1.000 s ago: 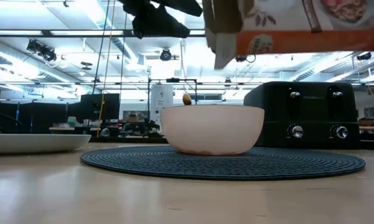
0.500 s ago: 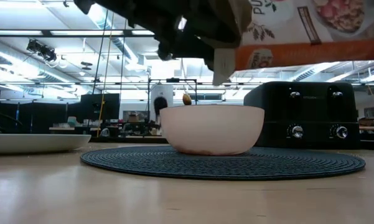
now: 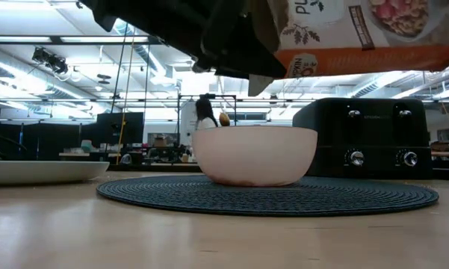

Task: Arrange a breakfast setting
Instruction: Pour the cereal into the orange bowl

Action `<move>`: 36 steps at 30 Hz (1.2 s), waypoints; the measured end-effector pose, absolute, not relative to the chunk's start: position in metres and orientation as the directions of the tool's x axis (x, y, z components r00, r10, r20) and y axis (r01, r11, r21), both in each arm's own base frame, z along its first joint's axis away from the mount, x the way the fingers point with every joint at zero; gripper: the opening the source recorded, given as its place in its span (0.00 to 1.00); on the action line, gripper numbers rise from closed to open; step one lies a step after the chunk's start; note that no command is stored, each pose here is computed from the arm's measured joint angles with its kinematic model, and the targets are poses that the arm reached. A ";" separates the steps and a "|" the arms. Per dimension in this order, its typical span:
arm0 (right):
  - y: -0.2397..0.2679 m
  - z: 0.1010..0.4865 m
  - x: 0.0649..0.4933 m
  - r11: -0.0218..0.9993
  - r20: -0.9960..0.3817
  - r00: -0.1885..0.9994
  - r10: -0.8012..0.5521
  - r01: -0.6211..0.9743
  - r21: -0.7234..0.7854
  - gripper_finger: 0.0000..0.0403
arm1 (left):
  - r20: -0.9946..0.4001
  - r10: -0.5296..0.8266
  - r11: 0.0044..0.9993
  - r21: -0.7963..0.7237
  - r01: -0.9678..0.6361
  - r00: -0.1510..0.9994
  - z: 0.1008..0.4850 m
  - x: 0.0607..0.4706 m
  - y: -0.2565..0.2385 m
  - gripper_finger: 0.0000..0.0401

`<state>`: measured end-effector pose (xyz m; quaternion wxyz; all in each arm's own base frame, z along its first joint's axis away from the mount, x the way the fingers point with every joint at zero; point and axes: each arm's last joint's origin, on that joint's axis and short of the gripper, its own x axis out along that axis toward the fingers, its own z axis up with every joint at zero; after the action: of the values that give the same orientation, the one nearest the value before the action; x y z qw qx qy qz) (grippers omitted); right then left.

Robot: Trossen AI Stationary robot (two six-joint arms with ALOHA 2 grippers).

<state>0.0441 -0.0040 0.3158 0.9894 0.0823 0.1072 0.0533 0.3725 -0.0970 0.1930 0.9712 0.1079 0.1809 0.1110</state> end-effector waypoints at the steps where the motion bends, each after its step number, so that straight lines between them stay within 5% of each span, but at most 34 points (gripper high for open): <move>1: -0.004 0.316 0.044 0.980 -0.203 0.972 0.122 -0.086 0.177 0.77 | -0.326 0.265 0.947 0.265 -0.182 0.908 0.193 0.372 -0.097 0.74; 8: -0.004 0.316 0.044 0.981 -0.205 0.973 0.110 -0.073 0.182 0.77 | -0.309 0.344 0.886 0.419 -0.198 0.887 0.194 0.372 -0.094 0.61; 25: -0.005 0.316 0.044 0.976 -0.202 0.976 0.081 -0.037 0.213 0.77 | -0.304 0.374 0.701 0.711 -0.052 0.876 0.193 0.371 -0.094 0.03; 36: -0.006 0.316 0.046 0.968 -0.214 0.974 0.070 -0.015 0.249 0.77 | -0.306 0.366 0.598 0.801 0.029 0.879 0.193 0.370 -0.097 0.03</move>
<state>0.0461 -0.0064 0.3159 0.9858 0.1237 0.1113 0.0217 0.3702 -0.0974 0.1933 0.8648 0.4375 0.2260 0.0975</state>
